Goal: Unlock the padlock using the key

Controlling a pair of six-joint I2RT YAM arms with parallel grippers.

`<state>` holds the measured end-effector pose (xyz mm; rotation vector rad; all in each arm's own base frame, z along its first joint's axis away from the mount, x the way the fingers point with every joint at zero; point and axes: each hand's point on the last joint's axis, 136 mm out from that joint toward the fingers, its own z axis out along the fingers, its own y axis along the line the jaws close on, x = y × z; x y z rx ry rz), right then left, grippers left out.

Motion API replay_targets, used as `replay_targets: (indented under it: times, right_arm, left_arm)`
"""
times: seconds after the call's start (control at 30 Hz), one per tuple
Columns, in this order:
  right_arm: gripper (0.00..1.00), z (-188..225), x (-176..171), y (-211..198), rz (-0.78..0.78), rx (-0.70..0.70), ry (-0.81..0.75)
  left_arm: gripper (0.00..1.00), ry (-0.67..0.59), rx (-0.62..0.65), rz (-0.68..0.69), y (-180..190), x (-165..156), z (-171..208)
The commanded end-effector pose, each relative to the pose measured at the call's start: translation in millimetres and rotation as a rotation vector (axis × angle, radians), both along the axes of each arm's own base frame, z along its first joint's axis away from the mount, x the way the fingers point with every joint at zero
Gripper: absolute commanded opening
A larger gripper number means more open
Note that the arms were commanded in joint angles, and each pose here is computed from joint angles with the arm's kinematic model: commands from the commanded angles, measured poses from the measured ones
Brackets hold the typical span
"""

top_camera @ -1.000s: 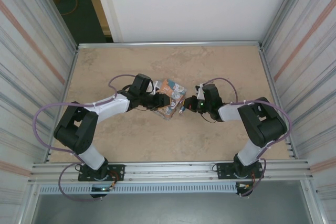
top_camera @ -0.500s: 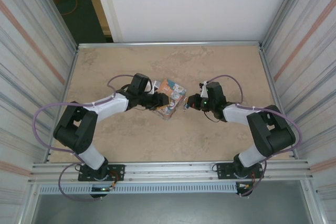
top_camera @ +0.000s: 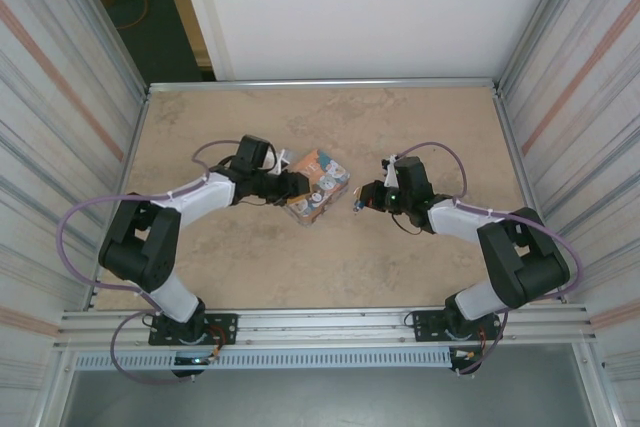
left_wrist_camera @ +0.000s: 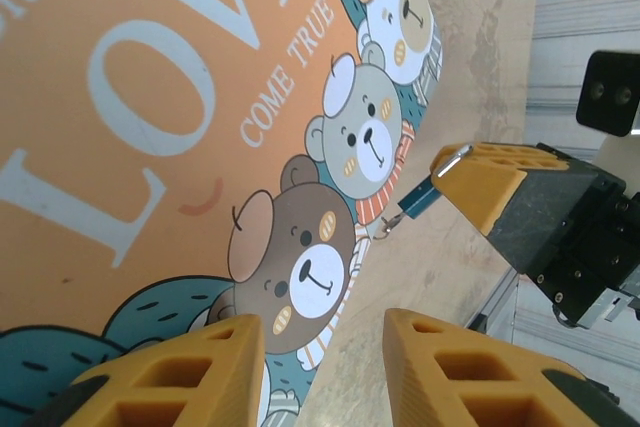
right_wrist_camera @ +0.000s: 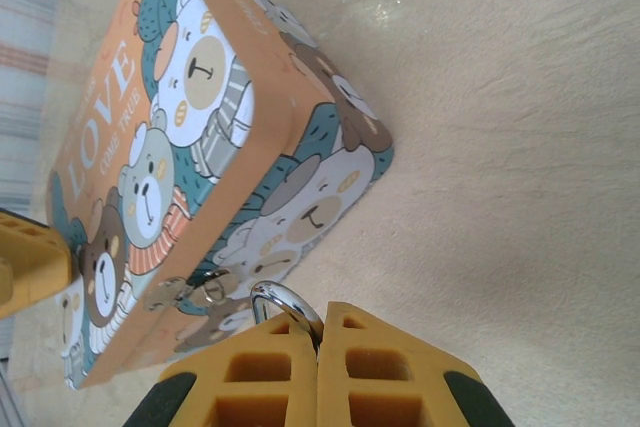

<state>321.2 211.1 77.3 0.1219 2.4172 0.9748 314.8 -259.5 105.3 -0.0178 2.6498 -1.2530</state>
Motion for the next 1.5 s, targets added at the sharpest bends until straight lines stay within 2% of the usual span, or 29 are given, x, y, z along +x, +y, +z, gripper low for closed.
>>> replay_targets:
  times: [0.0, 0.27, 0.47, 0.9, 1.47]
  right_arm:
    - [0.0, 19.0, 7.3, -2.9, -0.002, -0.016, -0.061]
    - [0.0, 25.0, 5.4, -6.7, -0.005, -0.034, -0.075]
    - [0.0, 27.3, 4.4, -7.9, -0.004, -0.04, -0.079]
    - [0.0, 35.4, 1.0, -12.2, -0.006, -0.068, -0.094]
    - [0.0, 62.5, -22.9, -21.0, 0.017, -0.128, -0.125]
  left_arm:
    - [0.38, 0.045, 0.107, 0.026, 25.0, -1.7, -21.2]
    - [0.38, 0.0, 0.09, 0.046, 34.6, 17.1, -5.0]
    - [0.38, -0.058, 0.06, 0.04, 32.8, 16.6, 14.2]
    - [0.39, -0.23, 0.069, 0.092, 51.5, -0.8, 63.0]
    - [0.43, -0.491, 0.175, 0.276, 109.1, -38.3, 99.1]
